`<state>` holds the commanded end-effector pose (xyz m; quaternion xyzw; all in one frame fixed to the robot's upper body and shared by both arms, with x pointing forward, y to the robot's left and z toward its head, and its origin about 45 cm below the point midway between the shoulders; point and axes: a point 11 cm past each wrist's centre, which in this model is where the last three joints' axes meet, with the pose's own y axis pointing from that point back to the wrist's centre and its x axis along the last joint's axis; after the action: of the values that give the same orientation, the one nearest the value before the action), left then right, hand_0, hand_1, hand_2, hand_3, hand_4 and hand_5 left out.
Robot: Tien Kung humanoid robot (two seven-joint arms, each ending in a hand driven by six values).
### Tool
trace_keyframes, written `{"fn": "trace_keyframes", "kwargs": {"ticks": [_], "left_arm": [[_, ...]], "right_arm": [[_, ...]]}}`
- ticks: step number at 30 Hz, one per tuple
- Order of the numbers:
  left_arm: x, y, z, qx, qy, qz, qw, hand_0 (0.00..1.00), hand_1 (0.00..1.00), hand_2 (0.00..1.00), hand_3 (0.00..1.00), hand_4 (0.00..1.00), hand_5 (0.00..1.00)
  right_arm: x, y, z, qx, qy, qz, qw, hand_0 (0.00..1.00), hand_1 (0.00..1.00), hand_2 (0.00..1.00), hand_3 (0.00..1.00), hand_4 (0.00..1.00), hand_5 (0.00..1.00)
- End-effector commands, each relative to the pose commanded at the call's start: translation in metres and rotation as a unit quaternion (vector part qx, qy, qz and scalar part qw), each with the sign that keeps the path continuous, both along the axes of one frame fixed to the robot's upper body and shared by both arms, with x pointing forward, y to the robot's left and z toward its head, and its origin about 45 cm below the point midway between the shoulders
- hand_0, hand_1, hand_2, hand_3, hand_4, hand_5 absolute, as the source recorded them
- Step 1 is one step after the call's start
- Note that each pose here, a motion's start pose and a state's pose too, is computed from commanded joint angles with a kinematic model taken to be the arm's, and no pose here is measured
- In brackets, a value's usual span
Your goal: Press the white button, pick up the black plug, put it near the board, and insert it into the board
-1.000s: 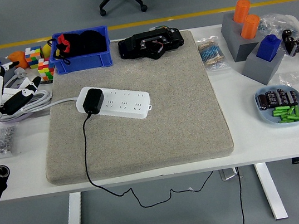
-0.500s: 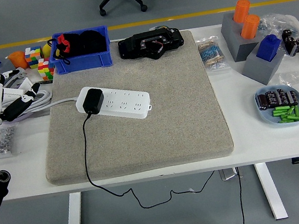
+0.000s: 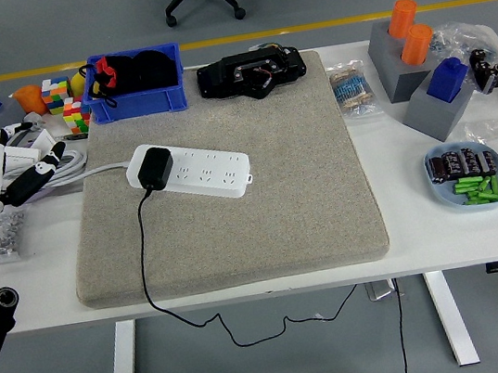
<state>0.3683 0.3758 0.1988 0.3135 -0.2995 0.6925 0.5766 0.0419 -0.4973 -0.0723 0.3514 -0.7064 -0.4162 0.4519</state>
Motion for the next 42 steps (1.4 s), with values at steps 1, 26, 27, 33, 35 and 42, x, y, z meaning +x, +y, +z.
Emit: {"fn": "trace_keyframes", "kwargs": {"ticks": [1,26,27,33,35,42], "left_arm": [[-0.0004,0.0,-0.001,0.0,0.001,0.0,1.0,0.938,0.934,0.872,0.802,0.843,0.758],[-0.0307,0.008,-0.039,-0.003,0.064,0.013,0.998,0.942,0.933,0.87,0.799,0.832,0.756],[-0.033,0.008,-0.042,-0.004,0.067,0.014,0.998,0.942,0.933,0.87,0.799,0.832,0.756],[-0.0409,0.007,-0.053,-0.008,0.082,0.018,0.996,0.942,0.933,0.869,0.799,0.831,0.755],[-0.0413,0.006,-0.055,-0.008,0.085,0.017,0.996,0.941,0.934,0.869,0.798,0.829,0.753],[-0.0383,0.005,-0.052,-0.003,0.084,0.013,0.996,0.942,0.933,0.869,0.796,0.826,0.75]], "right_arm": [[-0.001,0.0,0.0,0.0,0.0,-0.001,1.0,0.712,0.677,0.67,0.62,0.666,0.375],[-0.033,0.011,-0.01,0.009,0.029,-0.02,0.999,0.713,0.677,0.67,0.621,0.673,0.386],[-0.035,0.012,-0.011,0.01,0.033,-0.016,0.999,0.713,0.677,0.67,0.621,0.673,0.386],[-0.042,0.018,-0.015,0.016,0.051,-0.004,0.999,0.713,0.678,0.67,0.621,0.673,0.387],[-0.044,0.02,-0.016,0.017,0.057,-0.001,0.998,0.713,0.678,0.671,0.621,0.673,0.388],[-0.045,0.021,-0.017,0.018,0.061,0.001,0.998,0.714,0.678,0.67,0.621,0.673,0.387]]}}
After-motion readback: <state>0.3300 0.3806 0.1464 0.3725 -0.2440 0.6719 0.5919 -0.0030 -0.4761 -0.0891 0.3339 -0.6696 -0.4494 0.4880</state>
